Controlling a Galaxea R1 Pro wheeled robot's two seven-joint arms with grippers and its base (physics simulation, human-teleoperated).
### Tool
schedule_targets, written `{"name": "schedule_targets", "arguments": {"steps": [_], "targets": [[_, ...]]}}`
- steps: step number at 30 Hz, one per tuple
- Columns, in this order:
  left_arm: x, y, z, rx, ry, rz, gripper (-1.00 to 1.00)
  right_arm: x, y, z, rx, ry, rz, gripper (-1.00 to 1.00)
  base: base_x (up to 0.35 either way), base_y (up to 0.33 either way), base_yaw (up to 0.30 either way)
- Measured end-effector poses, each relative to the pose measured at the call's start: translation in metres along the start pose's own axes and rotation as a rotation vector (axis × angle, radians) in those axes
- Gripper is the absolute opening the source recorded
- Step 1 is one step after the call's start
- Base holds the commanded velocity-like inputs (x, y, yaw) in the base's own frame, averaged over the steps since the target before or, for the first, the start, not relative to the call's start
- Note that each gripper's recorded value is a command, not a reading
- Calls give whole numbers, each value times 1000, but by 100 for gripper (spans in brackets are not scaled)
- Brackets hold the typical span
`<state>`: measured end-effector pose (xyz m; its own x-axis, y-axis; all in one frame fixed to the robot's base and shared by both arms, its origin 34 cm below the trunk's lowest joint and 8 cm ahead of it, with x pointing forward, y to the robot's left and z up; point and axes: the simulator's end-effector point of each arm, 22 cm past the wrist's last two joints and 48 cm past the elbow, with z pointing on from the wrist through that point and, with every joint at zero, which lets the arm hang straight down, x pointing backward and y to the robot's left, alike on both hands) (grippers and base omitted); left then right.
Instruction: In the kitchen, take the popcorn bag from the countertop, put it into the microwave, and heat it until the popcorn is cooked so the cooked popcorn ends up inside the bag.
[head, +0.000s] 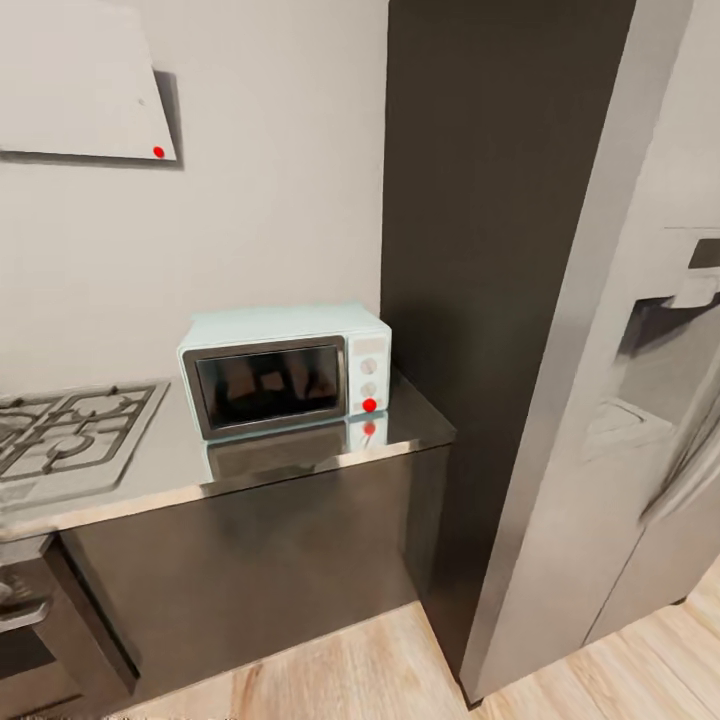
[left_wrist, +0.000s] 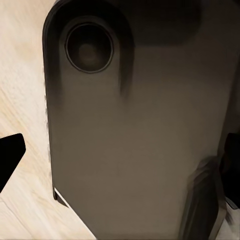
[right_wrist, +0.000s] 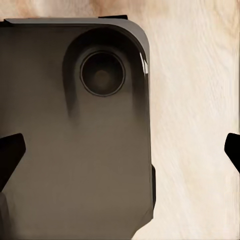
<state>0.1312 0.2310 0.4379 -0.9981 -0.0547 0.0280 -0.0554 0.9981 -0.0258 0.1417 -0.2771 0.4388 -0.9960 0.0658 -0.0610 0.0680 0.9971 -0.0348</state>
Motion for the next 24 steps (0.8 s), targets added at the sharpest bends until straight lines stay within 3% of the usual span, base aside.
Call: {"name": "schedule_targets", "arguments": {"steps": [24], "targets": [[6,0,0,-1,17,0,100,6,0,0,1,16,-1,100,4,-2,264]]}}
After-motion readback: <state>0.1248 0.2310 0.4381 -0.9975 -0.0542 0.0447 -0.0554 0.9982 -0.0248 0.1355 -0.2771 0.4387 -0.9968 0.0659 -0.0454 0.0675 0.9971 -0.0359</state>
